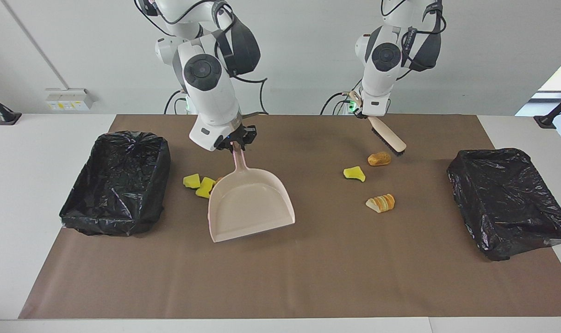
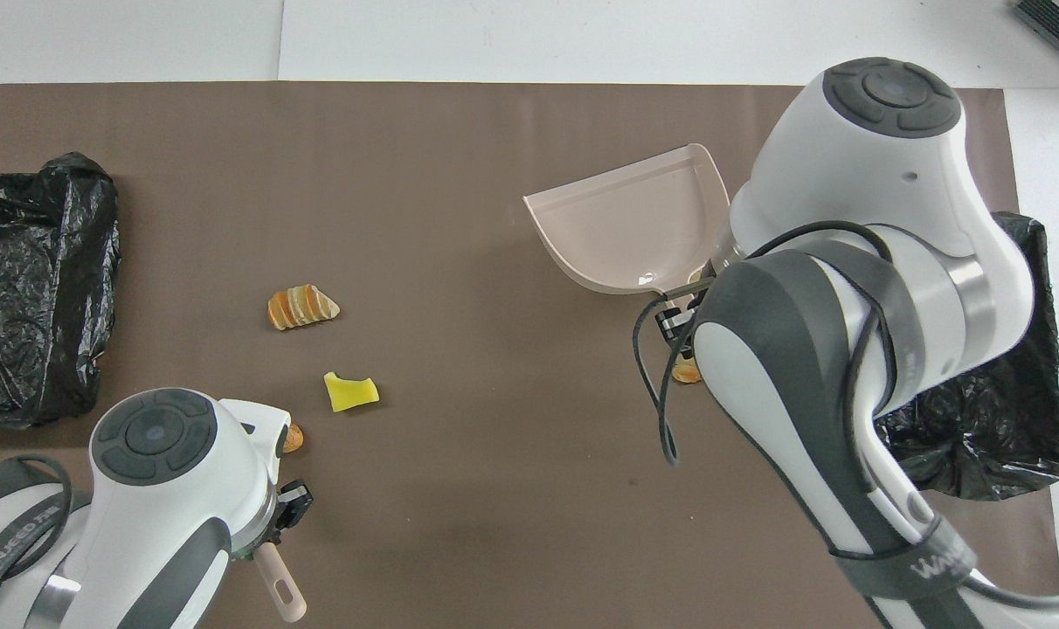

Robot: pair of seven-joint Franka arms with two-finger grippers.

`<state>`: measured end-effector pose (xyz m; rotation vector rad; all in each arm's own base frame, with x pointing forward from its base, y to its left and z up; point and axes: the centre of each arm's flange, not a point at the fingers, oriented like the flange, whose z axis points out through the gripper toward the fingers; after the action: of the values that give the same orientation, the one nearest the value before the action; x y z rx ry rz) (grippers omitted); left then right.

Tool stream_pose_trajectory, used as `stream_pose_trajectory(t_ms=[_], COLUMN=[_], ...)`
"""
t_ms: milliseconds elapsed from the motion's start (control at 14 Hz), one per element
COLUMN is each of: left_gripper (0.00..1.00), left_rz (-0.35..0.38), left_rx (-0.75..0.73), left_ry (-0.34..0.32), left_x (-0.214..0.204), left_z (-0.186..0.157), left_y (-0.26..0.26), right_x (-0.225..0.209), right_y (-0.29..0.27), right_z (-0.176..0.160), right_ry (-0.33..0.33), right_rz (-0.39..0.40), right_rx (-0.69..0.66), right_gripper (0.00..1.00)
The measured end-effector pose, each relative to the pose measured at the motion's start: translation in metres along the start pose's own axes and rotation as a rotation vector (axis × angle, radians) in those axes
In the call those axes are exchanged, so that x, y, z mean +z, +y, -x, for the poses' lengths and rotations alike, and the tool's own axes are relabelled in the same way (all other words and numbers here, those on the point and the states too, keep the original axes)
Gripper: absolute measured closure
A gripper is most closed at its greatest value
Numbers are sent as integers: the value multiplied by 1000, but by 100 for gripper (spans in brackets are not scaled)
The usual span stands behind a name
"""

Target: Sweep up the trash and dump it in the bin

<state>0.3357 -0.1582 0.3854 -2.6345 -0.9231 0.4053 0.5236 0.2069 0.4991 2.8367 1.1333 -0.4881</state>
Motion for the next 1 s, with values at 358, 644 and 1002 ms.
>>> stream_pose_trajectory(t_ms=[358, 644, 1002], left_gripper=[74, 74, 74], left_rz=[75, 105, 118], left_rx=[-3, 156, 490], left_ry=[26, 38, 77], left_x=[21, 12, 3], left_z=[-14, -27, -22], left_y=[35, 67, 75], right_x=[30, 55, 73], right_y=[-10, 5, -23], right_z=[9, -3, -20], right_ry=[16, 56, -8], right_rz=[83, 114, 158], right_rx=[-328, -485, -569], right_gripper=[68, 68, 68])
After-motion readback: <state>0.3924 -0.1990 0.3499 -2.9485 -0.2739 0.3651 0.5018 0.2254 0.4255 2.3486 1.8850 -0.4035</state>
